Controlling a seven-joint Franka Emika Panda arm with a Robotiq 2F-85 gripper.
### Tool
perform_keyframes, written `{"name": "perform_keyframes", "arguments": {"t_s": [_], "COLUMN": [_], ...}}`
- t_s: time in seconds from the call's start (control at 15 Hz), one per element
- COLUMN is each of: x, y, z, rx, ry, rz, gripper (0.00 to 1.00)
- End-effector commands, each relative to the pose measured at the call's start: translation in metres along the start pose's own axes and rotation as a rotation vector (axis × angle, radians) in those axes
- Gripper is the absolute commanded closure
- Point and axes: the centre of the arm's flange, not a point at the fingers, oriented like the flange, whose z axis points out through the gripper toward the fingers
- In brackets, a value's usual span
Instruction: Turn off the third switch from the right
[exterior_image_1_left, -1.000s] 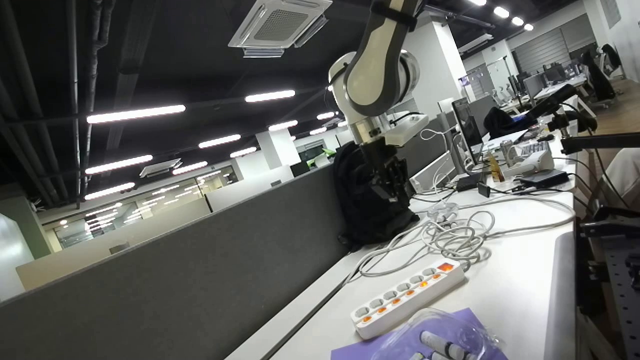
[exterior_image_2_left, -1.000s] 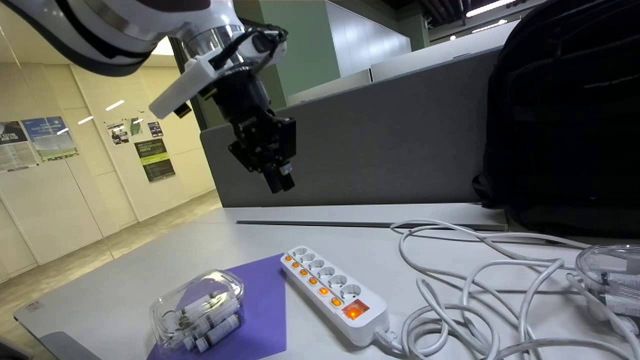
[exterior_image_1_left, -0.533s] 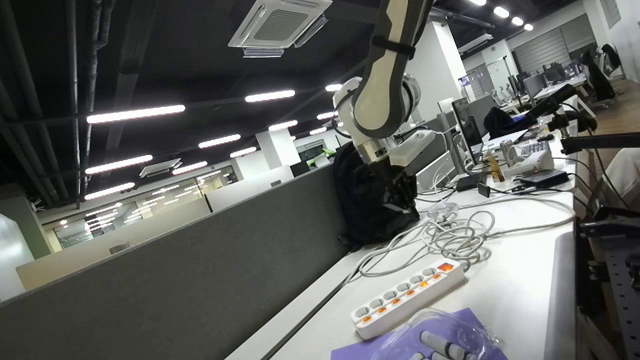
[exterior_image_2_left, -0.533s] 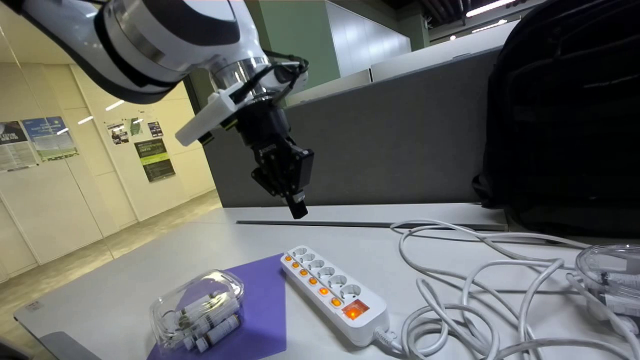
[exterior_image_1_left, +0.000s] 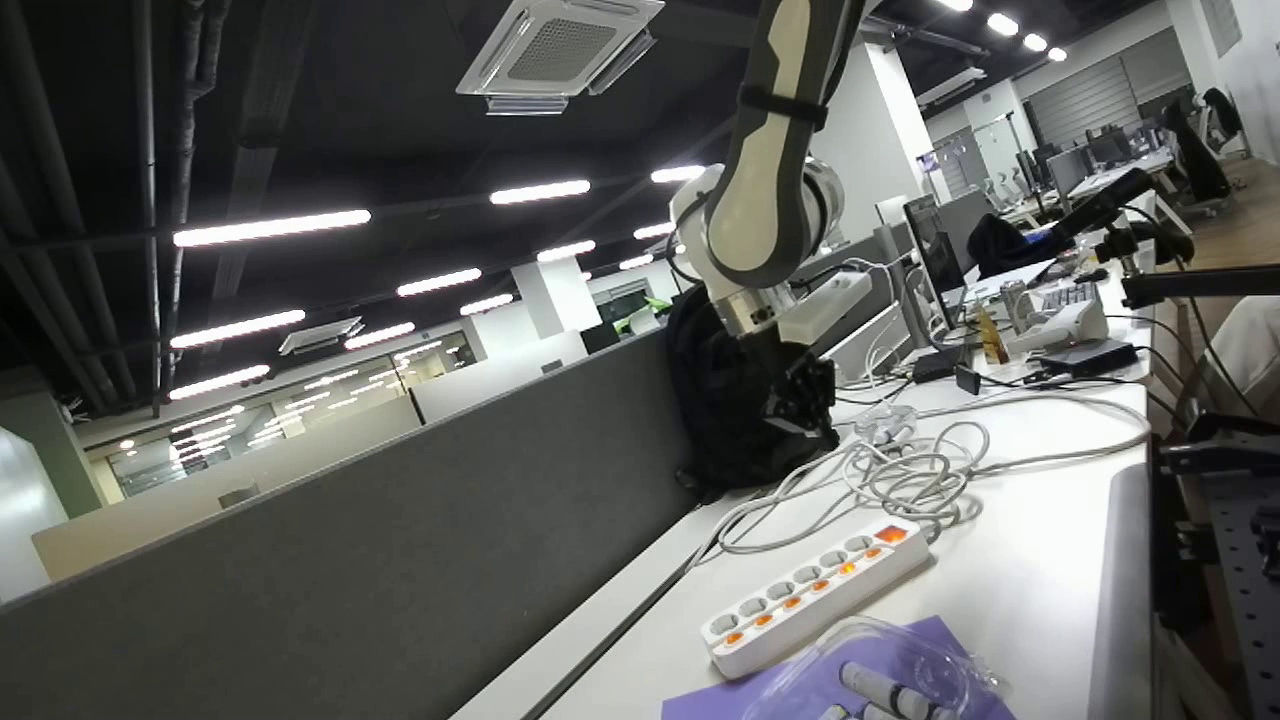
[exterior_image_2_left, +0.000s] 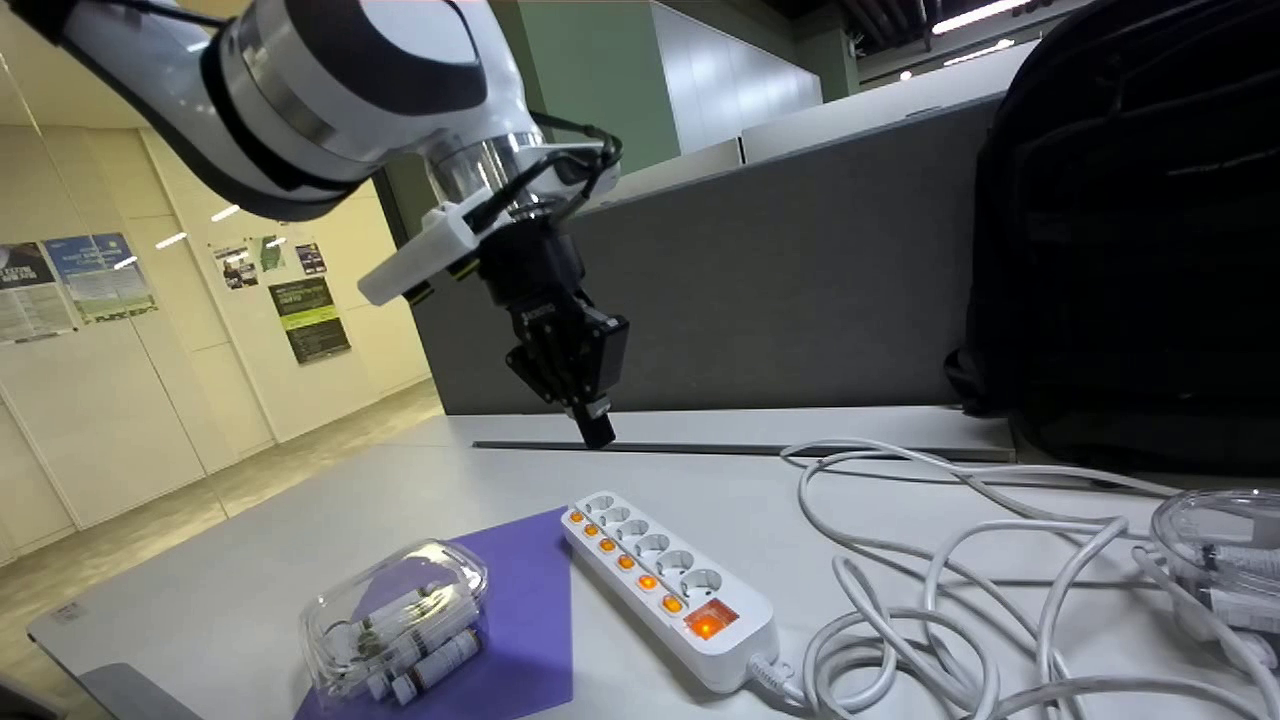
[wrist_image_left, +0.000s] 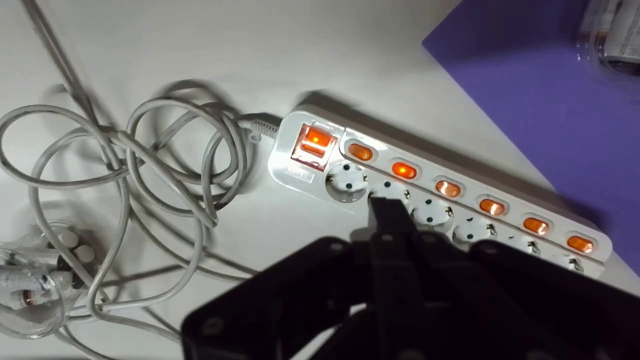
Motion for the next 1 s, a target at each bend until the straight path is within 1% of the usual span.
{"name": "perform_keyframes", "arguments": {"t_s": [0.0,0.33,0.47,0.73,0.93], "x": [0.01,0.016,0.017,0.019,0.021], "y": [-0.001,0.0,-0.003,-0.01,-0.011], "z": [0.026,0.063,0.076,0.093,0.104], "rx": [0.043,0.07,0.082,0.115,0.139], "ry": [-0.024,-0.064,-0.064,-0.062,-0.082], "rz": [0.053,0.104,0.118,0.144,0.164], "gripper": [1.0,1.0,1.0,1.0,1.0]}}
